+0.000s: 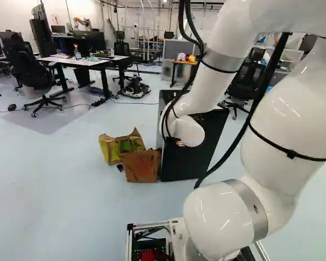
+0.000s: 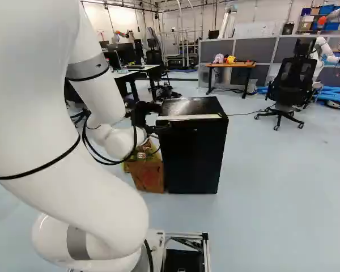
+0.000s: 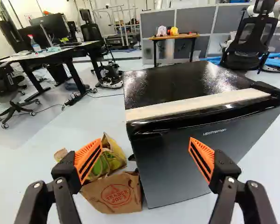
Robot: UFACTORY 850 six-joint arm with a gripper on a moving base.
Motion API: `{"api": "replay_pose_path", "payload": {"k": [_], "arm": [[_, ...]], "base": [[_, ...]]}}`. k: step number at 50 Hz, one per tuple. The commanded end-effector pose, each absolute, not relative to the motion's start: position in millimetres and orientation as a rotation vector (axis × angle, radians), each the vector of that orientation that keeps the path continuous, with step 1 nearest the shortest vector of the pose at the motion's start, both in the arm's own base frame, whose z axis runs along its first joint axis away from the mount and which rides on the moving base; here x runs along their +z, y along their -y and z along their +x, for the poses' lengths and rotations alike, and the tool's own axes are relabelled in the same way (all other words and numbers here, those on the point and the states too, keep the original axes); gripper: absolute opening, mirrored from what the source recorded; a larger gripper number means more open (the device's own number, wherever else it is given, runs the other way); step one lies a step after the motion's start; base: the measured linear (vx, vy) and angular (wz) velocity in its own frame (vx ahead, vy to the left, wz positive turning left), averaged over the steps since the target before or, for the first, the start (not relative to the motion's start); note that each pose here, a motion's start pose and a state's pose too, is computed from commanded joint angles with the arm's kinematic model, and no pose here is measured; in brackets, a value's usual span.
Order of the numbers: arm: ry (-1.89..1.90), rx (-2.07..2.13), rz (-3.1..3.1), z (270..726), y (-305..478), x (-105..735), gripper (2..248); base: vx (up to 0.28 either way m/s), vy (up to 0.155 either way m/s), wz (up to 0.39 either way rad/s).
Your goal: Grab a drink from the fridge
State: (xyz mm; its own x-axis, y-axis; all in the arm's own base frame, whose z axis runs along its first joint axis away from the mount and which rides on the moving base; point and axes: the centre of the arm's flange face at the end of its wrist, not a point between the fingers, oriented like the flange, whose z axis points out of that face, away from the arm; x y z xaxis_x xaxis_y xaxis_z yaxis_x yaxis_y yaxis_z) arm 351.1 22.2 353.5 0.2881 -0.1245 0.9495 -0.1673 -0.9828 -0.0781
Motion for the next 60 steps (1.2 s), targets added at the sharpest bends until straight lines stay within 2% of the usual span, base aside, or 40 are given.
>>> {"api": "replay_pose_path", "payload": {"k": [60], "arm": [[0.258,1.888,2.388,367,-32,314,247]], "base": [[0.000,0.000,0.000]]}}
